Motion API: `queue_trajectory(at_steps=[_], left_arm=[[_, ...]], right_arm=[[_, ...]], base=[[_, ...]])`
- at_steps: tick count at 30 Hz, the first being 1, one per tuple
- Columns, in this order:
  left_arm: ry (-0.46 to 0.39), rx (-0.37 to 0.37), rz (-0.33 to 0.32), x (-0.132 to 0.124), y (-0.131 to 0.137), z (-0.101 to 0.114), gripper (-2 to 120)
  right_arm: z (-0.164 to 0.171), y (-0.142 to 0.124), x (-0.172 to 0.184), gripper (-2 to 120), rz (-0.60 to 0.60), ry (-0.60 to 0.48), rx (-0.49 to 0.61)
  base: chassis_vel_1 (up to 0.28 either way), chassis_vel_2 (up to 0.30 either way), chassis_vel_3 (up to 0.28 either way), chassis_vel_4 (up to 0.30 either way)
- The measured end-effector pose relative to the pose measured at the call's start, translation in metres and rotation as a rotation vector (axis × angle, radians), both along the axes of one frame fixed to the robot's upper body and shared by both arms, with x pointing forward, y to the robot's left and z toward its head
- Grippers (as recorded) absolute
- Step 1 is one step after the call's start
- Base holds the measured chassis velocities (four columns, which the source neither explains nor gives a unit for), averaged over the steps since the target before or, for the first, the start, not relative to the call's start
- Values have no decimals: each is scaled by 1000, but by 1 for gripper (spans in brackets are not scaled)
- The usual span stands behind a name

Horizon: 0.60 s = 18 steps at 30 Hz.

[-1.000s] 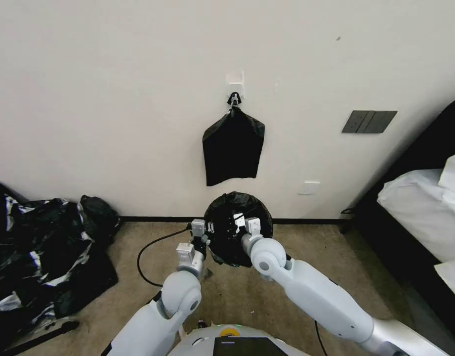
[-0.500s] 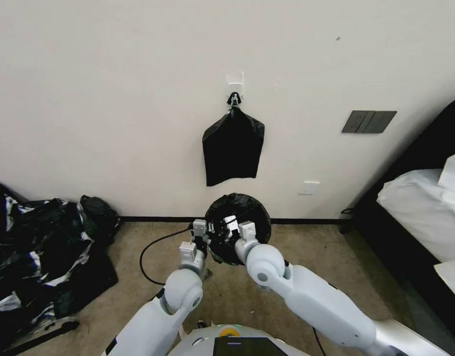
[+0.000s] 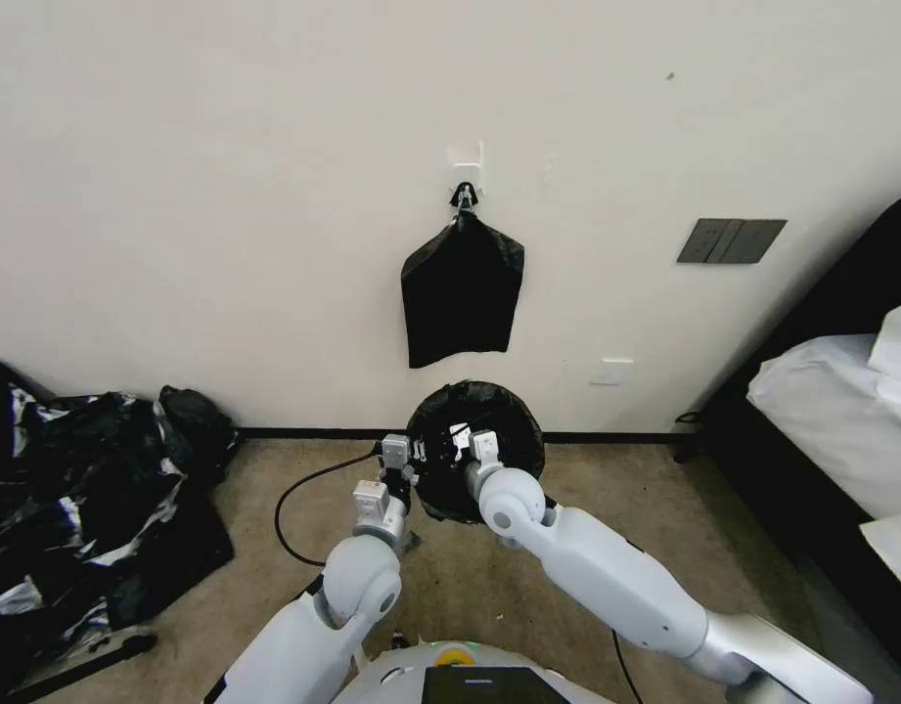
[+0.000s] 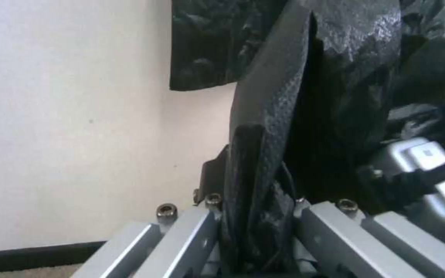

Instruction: Place a trash bag onto the trash bin.

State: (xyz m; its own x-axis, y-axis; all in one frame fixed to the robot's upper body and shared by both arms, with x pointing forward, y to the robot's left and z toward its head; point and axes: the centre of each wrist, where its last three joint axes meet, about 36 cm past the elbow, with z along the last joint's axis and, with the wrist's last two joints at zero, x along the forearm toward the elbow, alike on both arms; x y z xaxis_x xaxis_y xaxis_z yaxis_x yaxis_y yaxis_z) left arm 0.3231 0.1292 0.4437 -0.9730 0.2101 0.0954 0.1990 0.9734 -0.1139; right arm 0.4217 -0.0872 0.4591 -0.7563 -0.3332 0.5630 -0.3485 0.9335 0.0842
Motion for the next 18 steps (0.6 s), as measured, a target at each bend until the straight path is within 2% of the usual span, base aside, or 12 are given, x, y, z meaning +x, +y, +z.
queue_trajectory(at_steps=[18], left_arm=[[-16,-9,-22,-9,-1,0,3]], right_arm=[[-13,-7,18,0,-107,72,-3]], base=[[0,0,0,0]])
